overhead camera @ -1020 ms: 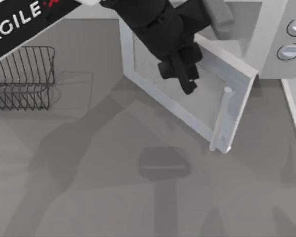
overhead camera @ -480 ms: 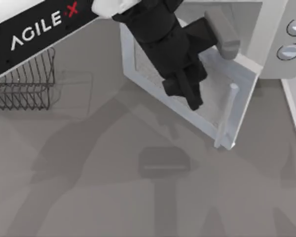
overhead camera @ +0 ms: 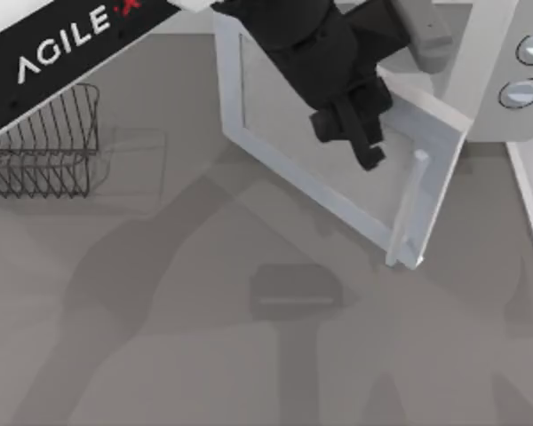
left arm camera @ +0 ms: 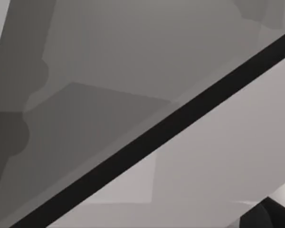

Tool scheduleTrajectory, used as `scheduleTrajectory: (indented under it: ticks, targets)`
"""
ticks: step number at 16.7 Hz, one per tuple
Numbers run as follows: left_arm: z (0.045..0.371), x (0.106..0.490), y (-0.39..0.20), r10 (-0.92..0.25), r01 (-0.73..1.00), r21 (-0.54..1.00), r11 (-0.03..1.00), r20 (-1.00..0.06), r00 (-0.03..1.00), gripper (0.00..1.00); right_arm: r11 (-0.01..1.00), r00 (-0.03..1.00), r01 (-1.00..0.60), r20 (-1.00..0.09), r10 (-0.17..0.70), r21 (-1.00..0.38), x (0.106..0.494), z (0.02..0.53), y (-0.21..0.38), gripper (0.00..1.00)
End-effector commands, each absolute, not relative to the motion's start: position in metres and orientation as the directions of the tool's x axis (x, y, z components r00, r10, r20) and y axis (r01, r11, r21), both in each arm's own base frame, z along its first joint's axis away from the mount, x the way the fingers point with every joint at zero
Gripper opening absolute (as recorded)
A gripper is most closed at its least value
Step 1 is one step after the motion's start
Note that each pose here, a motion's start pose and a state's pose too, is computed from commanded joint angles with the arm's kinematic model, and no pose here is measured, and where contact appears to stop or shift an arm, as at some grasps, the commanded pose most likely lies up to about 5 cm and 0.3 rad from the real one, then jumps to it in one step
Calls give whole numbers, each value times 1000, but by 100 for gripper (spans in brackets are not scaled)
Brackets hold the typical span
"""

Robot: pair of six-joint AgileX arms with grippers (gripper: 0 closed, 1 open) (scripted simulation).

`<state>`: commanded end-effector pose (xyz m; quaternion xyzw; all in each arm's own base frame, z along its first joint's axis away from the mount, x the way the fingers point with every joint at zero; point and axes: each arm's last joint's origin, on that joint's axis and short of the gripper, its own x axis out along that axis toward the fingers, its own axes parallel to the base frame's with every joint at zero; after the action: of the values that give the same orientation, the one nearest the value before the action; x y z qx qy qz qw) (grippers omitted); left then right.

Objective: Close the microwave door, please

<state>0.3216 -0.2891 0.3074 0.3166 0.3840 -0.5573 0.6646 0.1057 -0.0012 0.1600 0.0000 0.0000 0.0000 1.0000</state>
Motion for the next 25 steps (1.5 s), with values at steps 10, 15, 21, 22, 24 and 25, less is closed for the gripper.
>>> scheduleTrajectory:
  ticks: [10, 15, 21, 22, 24, 25]
  targets:
    - [291, 316, -301, -452, 982, -60, 177, -891, 27, 0, 1000, 1000, 0, 0, 0, 0, 106, 160, -1, 100]
    - [303, 318, -308, -484, 984, -25, 176, -872, 64, 0, 1000, 1000, 0, 0, 0, 0, 106, 160, -1, 100]
    - [309, 320, -307, -498, 984, -9, 180, -863, 83, 0, 1000, 1000, 0, 0, 0, 0, 106, 160, -1, 100]
    - [307, 319, -309, -494, 984, -18, 176, -867, 72, 0, 1000, 1000, 0, 0, 0, 0, 106, 160, -1, 100]
    - [300, 316, -314, -474, 984, -48, 172, -880, 40, 0, 1000, 1000, 0, 0, 0, 0, 106, 160, -1, 100]
    - [295, 316, -317, -462, 983, -64, 171, -887, 23, 0, 1000, 1000, 0, 0, 0, 0, 106, 160, -1, 100]
